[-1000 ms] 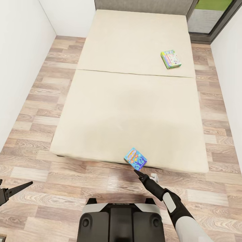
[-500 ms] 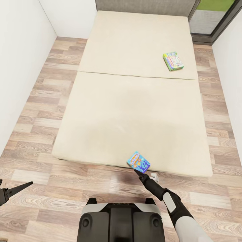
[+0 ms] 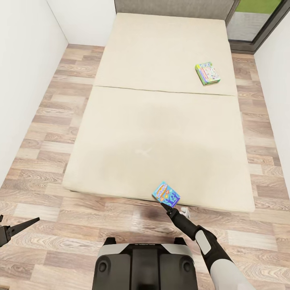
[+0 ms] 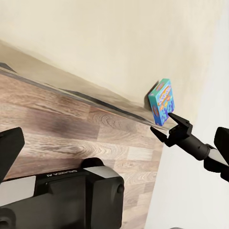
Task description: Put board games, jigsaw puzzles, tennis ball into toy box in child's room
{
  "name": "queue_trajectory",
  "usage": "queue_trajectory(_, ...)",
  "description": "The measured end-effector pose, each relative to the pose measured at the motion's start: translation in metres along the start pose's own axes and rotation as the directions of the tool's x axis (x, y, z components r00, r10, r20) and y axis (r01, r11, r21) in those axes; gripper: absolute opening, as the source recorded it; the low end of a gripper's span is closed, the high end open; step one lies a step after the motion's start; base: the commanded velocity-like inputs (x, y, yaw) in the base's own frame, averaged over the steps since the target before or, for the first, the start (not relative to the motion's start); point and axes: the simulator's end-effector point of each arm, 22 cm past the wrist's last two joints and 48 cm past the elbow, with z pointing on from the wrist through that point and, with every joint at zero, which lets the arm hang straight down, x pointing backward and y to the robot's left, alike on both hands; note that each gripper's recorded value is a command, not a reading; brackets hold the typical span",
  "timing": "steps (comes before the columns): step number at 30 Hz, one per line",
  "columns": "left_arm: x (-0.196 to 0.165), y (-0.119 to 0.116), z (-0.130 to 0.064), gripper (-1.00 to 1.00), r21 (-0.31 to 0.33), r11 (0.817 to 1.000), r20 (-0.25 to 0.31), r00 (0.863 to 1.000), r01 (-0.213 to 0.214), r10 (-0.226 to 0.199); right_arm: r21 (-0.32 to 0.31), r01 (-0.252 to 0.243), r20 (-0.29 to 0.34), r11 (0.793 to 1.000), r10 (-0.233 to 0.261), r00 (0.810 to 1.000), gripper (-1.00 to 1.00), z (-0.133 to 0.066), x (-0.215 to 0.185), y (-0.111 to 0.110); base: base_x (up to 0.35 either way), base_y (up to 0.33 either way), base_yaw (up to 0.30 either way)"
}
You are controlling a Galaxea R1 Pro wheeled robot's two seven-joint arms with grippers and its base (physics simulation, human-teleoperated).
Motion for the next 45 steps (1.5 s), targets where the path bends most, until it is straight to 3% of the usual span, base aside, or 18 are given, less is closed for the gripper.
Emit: queue_trajectory(45, 0.0002, -0.0001, 0.0003, 1.00, 0.001, 1.000, -0.001, 1.000, 0.000, 0.000, 0.000, 0.006, 0.008, 1.000, -0.006, 1.000, 1.00, -0.0033, -0.0053, -0.0021, 0.000, -0.015, 0.000)
